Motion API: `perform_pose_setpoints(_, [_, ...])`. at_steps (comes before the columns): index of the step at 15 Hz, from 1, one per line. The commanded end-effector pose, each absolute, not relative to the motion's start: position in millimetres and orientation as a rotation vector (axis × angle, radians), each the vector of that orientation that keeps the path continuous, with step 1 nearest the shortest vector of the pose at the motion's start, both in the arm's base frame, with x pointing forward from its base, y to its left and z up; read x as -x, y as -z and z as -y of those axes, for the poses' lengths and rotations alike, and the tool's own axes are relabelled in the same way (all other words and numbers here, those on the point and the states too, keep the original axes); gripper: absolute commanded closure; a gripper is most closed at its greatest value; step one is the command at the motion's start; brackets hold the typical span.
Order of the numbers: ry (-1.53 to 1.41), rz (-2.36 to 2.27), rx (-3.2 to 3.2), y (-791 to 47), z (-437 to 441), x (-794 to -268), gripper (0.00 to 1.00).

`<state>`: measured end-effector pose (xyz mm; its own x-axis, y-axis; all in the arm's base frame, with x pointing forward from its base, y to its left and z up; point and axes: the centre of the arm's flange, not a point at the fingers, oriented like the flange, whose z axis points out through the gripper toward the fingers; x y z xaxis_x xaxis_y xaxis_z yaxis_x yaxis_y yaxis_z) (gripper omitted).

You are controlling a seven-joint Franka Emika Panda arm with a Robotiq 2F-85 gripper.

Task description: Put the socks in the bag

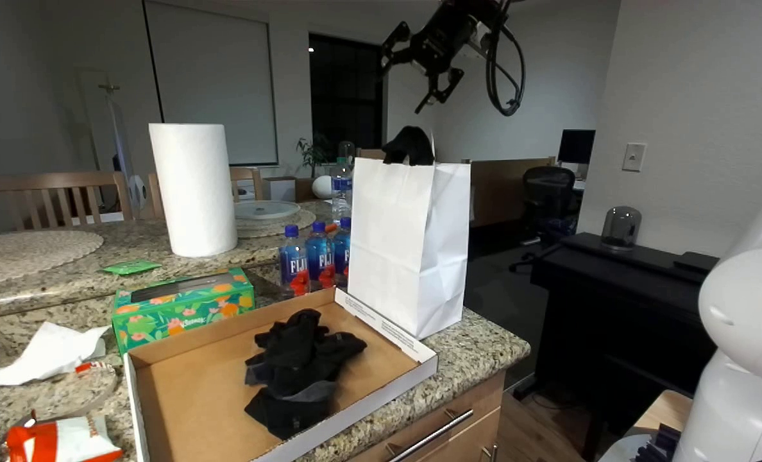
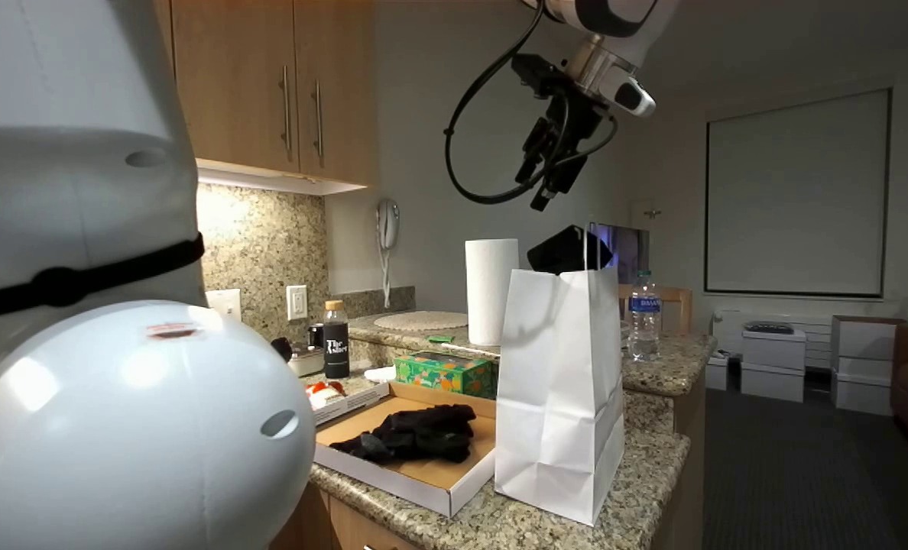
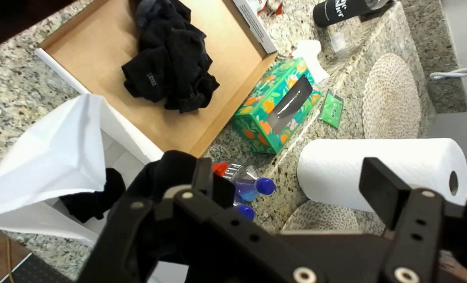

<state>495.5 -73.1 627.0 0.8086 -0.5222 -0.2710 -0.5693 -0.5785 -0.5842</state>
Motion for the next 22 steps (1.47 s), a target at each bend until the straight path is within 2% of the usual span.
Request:
perform_pose_setpoints(1, [-0.130,-0.847,2.314,-618,78,-473,0.00])
perform_pose_setpoints(12, [-0.283,-0.867,2.330,-556,77,-483,0.00])
perform_pose_setpoints(13, [-0.289,-0.868,2.330,-552,77,-486,0.20])
perform_pose_setpoints(22, [-0.331,-0.888,2.339,-540,76,-497,0.79])
